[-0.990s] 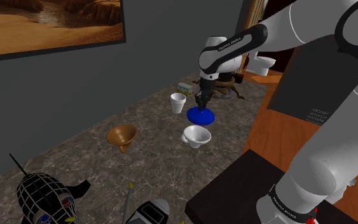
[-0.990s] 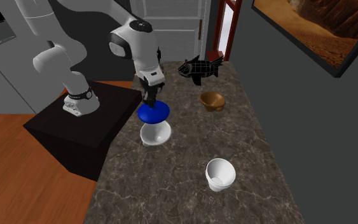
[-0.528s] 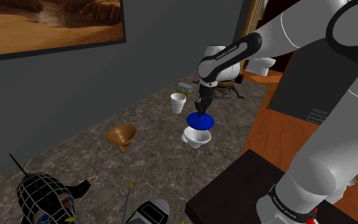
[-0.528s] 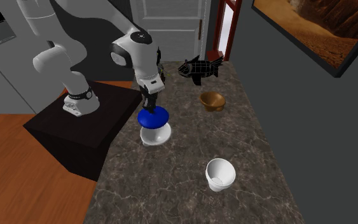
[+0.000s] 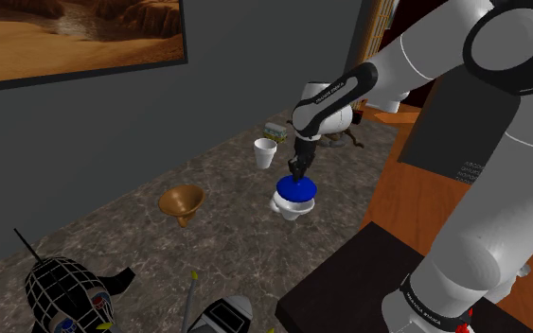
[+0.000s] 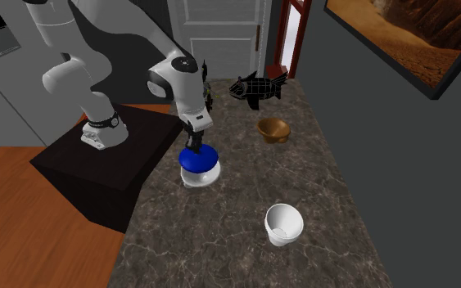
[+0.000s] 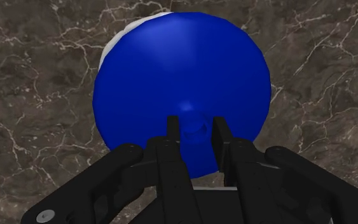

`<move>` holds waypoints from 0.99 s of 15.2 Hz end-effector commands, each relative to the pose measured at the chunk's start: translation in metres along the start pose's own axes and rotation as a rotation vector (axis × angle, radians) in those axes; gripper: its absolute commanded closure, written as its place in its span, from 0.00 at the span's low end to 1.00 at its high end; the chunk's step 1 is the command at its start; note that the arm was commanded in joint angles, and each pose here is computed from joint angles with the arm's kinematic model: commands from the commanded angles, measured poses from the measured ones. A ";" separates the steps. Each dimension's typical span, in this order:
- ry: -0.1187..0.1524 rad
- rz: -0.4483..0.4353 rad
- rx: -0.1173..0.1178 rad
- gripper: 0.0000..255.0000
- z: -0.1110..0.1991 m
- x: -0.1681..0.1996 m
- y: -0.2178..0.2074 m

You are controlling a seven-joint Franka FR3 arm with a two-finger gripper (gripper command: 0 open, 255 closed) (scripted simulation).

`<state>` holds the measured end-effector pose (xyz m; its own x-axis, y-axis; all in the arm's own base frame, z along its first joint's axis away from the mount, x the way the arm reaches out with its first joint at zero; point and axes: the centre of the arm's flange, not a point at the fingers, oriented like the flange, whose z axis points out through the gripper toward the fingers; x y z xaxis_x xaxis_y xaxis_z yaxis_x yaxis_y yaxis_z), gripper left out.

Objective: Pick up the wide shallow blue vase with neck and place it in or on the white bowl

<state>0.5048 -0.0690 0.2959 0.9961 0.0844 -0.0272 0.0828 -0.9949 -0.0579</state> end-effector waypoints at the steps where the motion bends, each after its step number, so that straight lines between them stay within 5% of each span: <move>1: 0.001 0.000 0.000 1.00 0.011 0.000 0.000; 13: 0.001 0.000 0.000 1.00 0.033 0.001 0.002; 14: 0.001 0.000 0.000 0.00 0.033 0.001 0.002; 15: 0.001 0.000 0.000 0.00 0.033 0.001 0.002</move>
<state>0.5045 -0.0689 0.2628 0.9961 0.0844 -0.0262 0.0828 -0.9949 -0.0576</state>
